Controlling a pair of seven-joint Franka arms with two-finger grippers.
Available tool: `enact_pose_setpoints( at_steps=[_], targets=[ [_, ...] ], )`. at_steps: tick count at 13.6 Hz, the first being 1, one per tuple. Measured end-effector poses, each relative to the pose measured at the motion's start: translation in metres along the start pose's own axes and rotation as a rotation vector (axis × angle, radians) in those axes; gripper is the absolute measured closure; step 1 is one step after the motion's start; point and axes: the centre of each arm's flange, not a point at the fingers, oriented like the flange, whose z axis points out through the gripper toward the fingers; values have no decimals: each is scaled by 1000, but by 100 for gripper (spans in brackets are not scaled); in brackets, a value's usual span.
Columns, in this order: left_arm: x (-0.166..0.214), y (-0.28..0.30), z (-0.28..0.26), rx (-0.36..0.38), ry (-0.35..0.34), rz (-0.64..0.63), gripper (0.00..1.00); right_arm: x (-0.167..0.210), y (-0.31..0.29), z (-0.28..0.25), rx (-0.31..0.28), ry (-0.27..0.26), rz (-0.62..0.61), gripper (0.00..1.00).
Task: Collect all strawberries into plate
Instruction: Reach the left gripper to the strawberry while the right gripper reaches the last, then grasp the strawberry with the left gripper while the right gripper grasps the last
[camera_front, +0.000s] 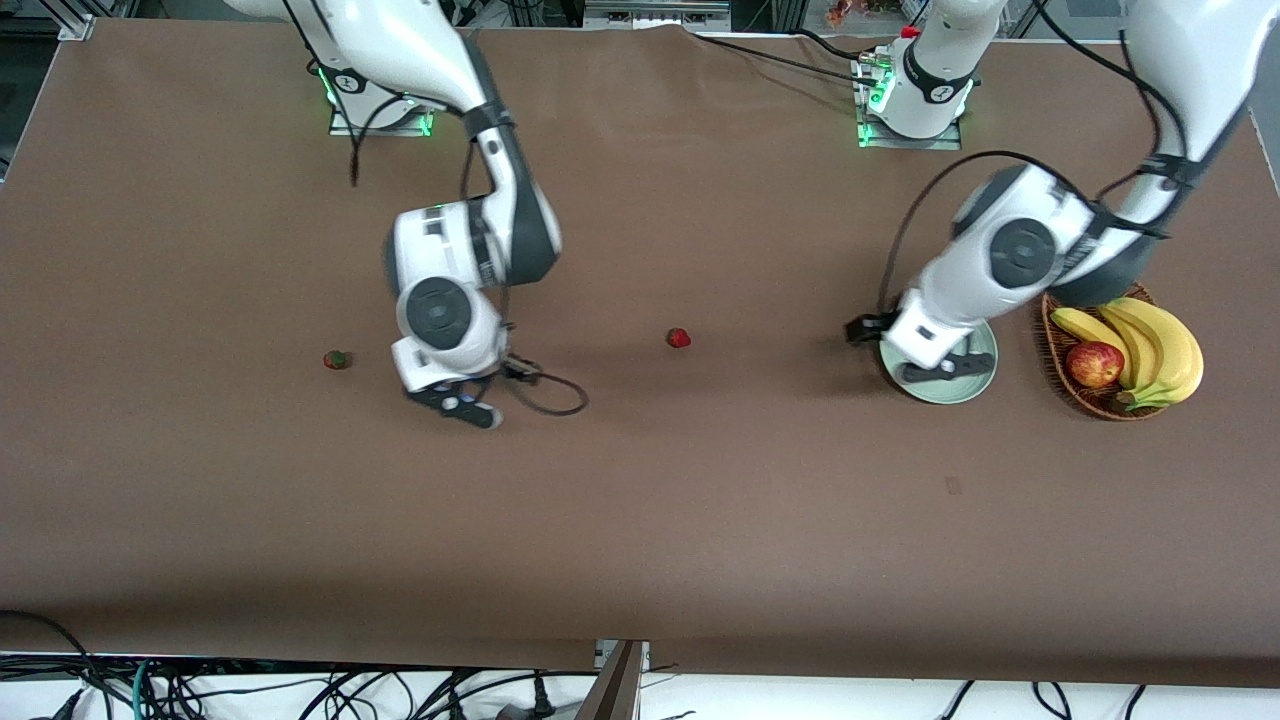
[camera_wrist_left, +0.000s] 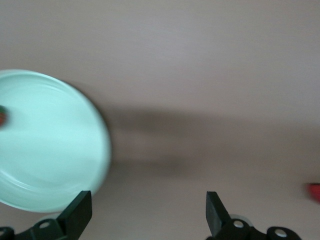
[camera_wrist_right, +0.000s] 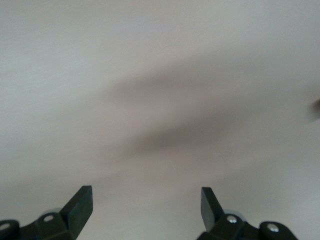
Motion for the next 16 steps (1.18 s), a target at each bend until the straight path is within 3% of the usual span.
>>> enact_pose_setpoints(
  at_steps=[5,9,16],
  targets=[
    [-77,157,38,55,64,-91,0,47,153,45,-70,-45,-208,5],
    [-101,229,93,77,119,-144,0,55,227,86,4,-81,-231,7],
    [-64,236,135,41,119,-247,0,50,250,119,79,-54,-228,17]
  ],
)
